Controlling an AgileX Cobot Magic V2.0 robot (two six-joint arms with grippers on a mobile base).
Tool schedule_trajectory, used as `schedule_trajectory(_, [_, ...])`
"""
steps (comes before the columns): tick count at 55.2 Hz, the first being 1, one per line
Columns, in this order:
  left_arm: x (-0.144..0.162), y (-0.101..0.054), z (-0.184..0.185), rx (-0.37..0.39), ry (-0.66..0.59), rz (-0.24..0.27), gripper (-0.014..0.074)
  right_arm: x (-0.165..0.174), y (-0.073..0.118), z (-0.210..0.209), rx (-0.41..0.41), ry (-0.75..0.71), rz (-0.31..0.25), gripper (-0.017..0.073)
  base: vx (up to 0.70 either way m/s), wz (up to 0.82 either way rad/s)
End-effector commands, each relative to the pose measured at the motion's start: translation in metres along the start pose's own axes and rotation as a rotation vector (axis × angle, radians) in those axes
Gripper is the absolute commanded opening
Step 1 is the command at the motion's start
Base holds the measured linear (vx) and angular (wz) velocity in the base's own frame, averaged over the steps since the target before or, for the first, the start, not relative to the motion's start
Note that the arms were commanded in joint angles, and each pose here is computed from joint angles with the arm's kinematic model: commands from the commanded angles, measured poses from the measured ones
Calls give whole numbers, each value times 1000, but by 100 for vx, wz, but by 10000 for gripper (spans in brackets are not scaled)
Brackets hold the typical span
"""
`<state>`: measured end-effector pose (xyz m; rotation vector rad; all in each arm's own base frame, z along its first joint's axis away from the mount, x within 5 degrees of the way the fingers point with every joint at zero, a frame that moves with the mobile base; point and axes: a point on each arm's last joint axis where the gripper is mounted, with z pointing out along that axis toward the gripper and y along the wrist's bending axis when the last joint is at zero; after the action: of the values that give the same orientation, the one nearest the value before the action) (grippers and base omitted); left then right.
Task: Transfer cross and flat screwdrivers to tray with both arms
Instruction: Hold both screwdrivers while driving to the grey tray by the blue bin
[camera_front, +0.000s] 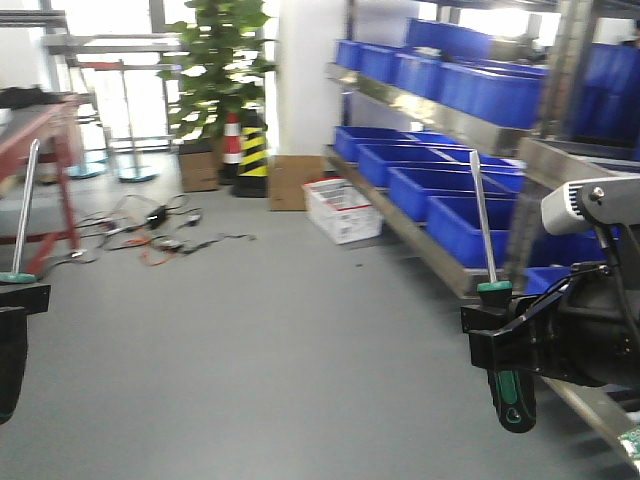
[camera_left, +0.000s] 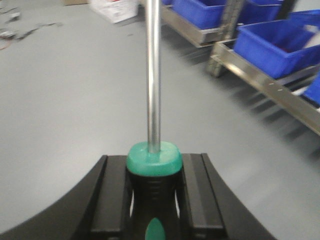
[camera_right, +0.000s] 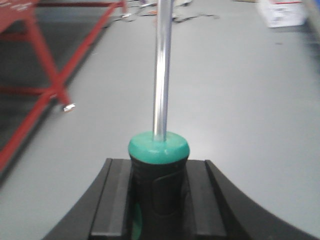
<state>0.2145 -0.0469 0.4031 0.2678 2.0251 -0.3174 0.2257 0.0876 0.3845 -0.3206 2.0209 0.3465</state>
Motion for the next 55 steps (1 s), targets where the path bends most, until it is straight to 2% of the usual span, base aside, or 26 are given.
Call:
schedule_trajectory(1, [-17, -3, -14, -5, -134, -19, -3, -19, 1, -13, 5, -141, -8, -8, 49, -71])
schedule_trajectory(55, [-17, -3, -14, -6, -135, -18, -3, -19, 1, -13, 5, -141, -8, -8, 40, -84])
